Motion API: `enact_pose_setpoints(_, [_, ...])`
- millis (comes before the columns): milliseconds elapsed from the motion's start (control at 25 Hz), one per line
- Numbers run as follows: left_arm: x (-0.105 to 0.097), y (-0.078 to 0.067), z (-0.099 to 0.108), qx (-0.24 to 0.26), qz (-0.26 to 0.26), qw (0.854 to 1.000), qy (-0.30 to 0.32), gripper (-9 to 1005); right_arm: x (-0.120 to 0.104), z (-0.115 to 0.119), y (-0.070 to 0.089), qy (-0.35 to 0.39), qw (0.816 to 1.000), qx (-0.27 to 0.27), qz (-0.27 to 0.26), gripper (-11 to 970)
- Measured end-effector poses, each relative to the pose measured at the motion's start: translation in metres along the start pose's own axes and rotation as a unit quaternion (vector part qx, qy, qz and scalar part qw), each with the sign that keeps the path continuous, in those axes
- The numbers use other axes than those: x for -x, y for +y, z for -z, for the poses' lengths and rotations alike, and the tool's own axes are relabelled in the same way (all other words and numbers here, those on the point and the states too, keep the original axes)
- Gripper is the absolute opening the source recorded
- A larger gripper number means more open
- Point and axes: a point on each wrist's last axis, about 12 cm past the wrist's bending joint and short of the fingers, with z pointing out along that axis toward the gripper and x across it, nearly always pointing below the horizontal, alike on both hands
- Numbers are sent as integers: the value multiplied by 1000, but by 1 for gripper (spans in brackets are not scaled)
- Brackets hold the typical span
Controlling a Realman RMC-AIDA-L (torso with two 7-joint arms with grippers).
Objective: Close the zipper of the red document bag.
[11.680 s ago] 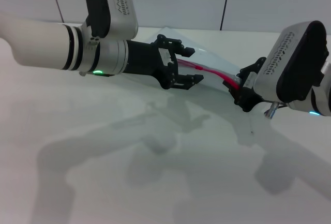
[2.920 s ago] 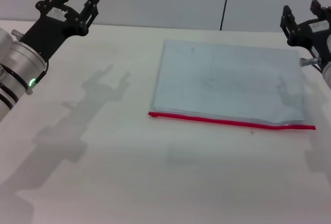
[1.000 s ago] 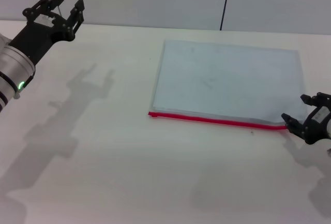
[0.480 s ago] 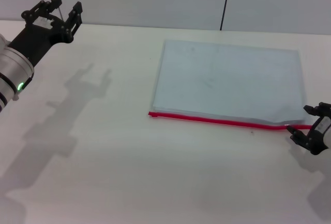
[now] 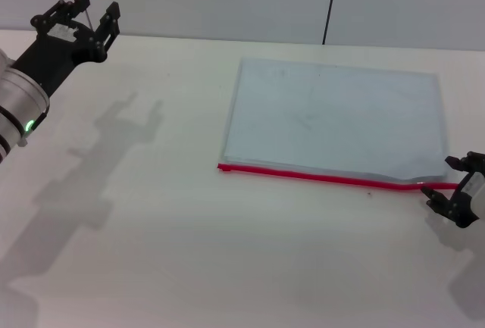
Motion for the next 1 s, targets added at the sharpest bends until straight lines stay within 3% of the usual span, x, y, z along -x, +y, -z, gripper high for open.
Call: enact_pose_setpoints(1000, [2,1,-1,1,3,1000,-3,509,-4,-13,-6,38,999,-11,7,566])
